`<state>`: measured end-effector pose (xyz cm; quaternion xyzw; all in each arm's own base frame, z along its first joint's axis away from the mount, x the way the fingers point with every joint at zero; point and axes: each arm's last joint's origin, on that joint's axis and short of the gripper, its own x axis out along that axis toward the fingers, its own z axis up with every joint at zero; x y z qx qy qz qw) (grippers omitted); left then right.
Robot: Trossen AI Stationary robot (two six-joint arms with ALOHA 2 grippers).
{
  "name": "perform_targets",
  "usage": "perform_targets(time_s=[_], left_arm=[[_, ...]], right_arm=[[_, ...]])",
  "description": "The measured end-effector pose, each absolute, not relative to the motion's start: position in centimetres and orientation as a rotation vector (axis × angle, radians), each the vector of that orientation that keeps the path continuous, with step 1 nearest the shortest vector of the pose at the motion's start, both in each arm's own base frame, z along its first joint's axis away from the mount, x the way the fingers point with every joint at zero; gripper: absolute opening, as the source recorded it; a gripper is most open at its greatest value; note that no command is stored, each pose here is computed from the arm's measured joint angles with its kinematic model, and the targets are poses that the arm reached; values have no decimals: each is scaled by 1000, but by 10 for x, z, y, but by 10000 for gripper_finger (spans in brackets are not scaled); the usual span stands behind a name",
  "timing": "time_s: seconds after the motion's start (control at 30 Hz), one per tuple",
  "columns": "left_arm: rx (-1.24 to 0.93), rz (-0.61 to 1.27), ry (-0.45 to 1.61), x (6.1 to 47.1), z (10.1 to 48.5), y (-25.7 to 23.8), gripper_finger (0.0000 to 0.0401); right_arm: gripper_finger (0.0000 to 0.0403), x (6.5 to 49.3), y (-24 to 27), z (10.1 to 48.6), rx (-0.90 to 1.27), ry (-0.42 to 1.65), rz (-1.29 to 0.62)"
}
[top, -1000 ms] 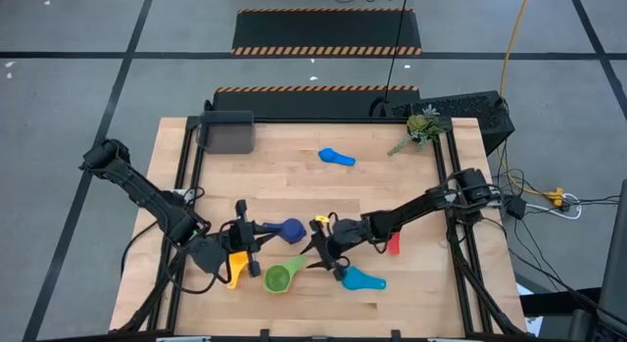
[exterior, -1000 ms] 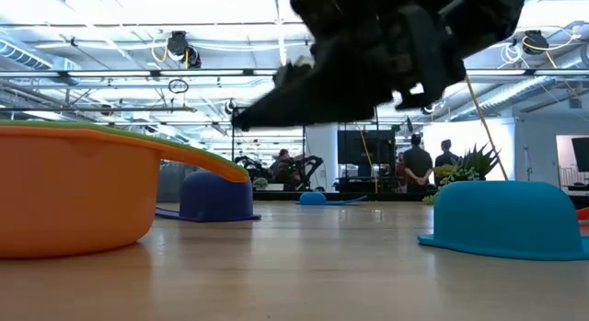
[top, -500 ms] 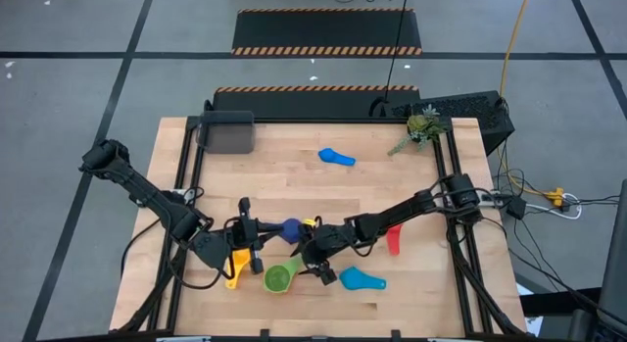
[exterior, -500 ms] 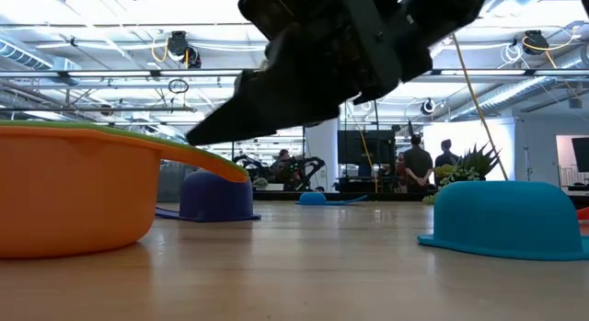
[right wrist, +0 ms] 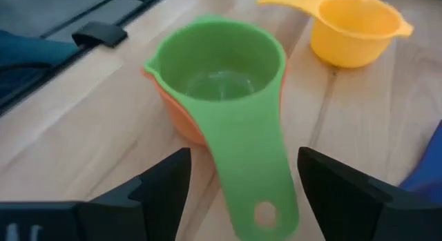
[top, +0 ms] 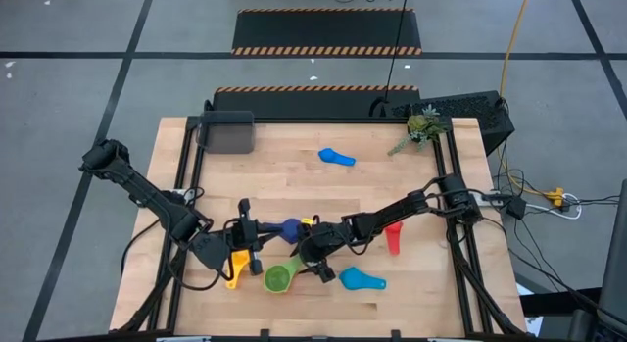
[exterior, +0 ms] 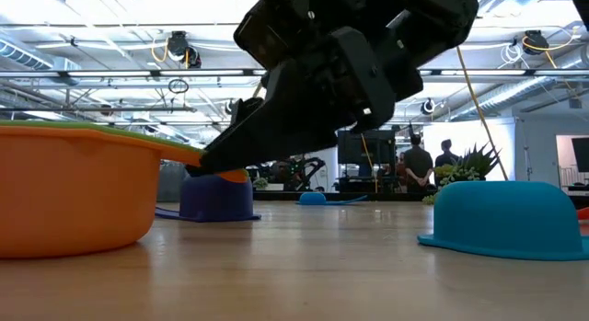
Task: Nest measuring cups in basket
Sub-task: Stack the green measuring cup on top of the orange measuring cup
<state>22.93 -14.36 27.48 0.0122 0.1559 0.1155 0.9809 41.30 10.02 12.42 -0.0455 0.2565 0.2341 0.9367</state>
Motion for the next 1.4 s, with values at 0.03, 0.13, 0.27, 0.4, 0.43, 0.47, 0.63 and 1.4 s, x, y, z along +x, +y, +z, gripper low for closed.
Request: perform_targets(time_s=[0.03,0.13,0.27,0.4,0.43,0.47,0.63,1.4], left_arm=[[25,232,314,229,275,-144,19],[26,232,314,229,275,-144,19],[26,232,314,229,275,-144,19],[27,231,314,229,275,-144,19],[28,231,314,229,275,-144,19],[29,231,314,229,275,-144,19],[29,230,315,229,275,-144,19],[54,239,363,226,269,-143,19]], right_arm=[[258,413,100,124,-97,525,480],[248,412,101,123,-102,529,502],[216,410,101,121,-93,557,534],[184,410,101,121,-100,554,536],[177,410,101,121,-101,555,536],[171,410,101,121,-101,556,536],[143,410,101,121,-129,548,544],[143,408,101,120,-112,587,538]])
